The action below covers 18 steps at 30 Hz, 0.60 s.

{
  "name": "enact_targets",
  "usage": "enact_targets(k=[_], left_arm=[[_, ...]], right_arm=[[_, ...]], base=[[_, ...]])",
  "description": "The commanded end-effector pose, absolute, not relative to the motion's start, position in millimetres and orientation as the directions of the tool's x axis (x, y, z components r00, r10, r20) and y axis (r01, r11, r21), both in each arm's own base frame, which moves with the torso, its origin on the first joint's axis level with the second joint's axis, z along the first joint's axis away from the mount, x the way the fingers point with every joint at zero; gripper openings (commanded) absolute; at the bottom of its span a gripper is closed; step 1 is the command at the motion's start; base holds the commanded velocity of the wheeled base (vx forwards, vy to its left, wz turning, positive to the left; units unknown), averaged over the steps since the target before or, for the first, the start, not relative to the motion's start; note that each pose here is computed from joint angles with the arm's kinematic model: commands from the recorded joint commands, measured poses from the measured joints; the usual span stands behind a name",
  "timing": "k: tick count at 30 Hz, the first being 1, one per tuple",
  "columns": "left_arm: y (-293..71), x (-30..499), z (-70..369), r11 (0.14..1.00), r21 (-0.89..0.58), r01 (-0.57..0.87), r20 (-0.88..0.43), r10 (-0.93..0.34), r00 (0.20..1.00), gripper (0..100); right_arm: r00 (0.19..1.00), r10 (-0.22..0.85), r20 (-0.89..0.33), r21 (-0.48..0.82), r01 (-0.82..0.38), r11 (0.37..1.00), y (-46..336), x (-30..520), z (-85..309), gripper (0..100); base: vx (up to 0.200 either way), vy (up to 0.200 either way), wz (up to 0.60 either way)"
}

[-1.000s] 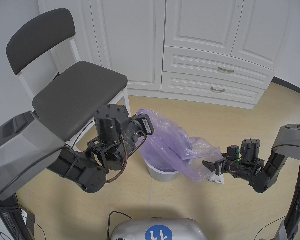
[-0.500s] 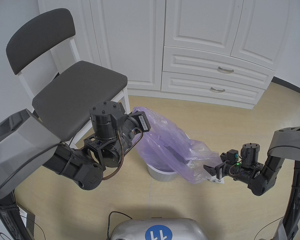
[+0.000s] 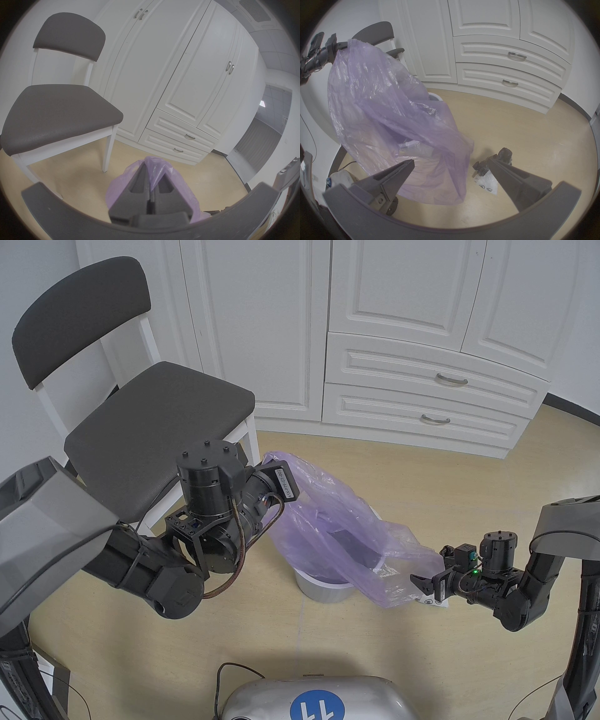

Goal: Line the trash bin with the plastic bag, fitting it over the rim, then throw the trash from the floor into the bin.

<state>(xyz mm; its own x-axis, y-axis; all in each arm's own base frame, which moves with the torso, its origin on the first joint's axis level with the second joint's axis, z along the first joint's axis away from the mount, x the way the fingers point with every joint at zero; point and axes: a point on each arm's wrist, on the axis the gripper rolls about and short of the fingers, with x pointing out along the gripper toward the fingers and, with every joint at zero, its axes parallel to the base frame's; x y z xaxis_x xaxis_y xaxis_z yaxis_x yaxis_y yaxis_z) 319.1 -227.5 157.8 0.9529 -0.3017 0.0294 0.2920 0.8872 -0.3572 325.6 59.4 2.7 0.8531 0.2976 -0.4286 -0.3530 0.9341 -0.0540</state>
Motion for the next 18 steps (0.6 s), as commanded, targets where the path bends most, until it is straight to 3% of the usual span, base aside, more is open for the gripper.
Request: enact_targets(k=[1,2,14,18], left_arm=[[-227.3,318.7,159.2,0.886,-0.359,0.293,0.033,-0.302,0.953,0],[-227.3,318.7,159.2,0.886,-0.359,0.293,0.033,-0.302,0.953,0],[-226.7,319.1,159.2,0.886,-0.360,0.290,0.033,-0.299,0.954,0],[-226.1,319.2,159.8,0.886,-0.361,0.291,0.035,-0.299,0.954,0]], right_arm=[[0.847,0.301,-0.438,-0.051,-0.357,0.933,59.6,326.3,-0.9,100],[0.848,0.304,-0.435,-0.045,-0.357,0.933,59.7,326.3,0.5,0],[0.817,0.418,-0.399,0.163,-0.385,0.908,61.2,331.1,2.1,0],[0.824,0.418,-0.381,0.170,-0.382,0.908,57.7,333.9,0.7,0]], base=[[0.000,0.000,0.00],[0.000,0.000,0.00],[0.000,0.000,0.00],[0.000,0.000,0.00]])
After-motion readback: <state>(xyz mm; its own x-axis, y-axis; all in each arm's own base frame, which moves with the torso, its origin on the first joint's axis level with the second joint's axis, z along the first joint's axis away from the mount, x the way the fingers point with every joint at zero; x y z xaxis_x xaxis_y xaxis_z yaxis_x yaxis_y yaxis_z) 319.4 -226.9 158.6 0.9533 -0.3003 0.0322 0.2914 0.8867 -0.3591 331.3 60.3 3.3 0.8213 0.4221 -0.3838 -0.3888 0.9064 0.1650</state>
